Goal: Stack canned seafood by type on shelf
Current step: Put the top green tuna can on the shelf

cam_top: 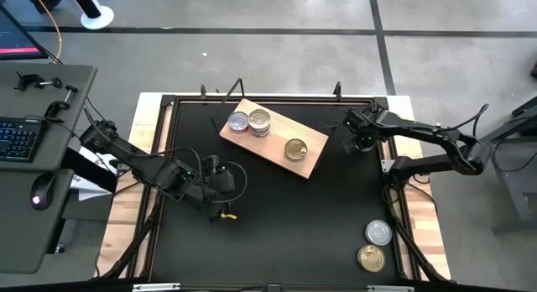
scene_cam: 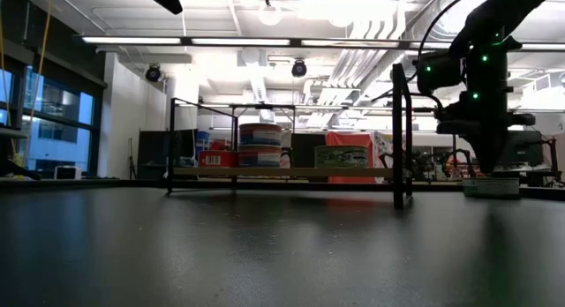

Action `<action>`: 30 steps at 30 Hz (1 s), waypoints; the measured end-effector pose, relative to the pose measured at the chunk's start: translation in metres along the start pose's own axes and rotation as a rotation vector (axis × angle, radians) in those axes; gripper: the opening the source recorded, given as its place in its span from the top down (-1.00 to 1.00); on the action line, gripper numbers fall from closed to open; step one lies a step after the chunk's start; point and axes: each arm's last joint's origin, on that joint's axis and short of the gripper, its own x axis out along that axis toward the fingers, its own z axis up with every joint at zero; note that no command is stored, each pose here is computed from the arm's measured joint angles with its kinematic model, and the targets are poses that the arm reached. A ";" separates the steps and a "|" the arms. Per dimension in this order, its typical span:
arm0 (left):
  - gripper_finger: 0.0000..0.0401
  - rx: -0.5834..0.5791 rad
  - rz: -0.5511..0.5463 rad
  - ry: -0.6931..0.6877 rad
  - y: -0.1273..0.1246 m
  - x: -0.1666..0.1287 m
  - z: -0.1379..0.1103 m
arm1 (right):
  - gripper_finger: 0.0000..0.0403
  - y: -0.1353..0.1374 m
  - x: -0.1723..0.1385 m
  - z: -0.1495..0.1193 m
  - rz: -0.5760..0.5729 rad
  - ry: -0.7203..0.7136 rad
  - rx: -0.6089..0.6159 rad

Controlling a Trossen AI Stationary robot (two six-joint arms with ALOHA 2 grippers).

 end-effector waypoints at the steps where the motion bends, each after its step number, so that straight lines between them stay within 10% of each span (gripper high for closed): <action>1: -0.64 0.001 0.001 -0.001 0.000 0.000 0.000 | 1.00 0.000 0.001 0.000 -0.003 0.005 0.021; 12: -0.64 -0.001 0.020 -0.011 0.001 0.000 0.001 | 1.00 -0.004 0.002 0.004 -0.104 -0.102 0.253; 30: -0.64 -0.018 0.033 -0.020 0.001 0.000 0.001 | 1.00 0.001 0.001 -0.043 0.121 0.132 0.248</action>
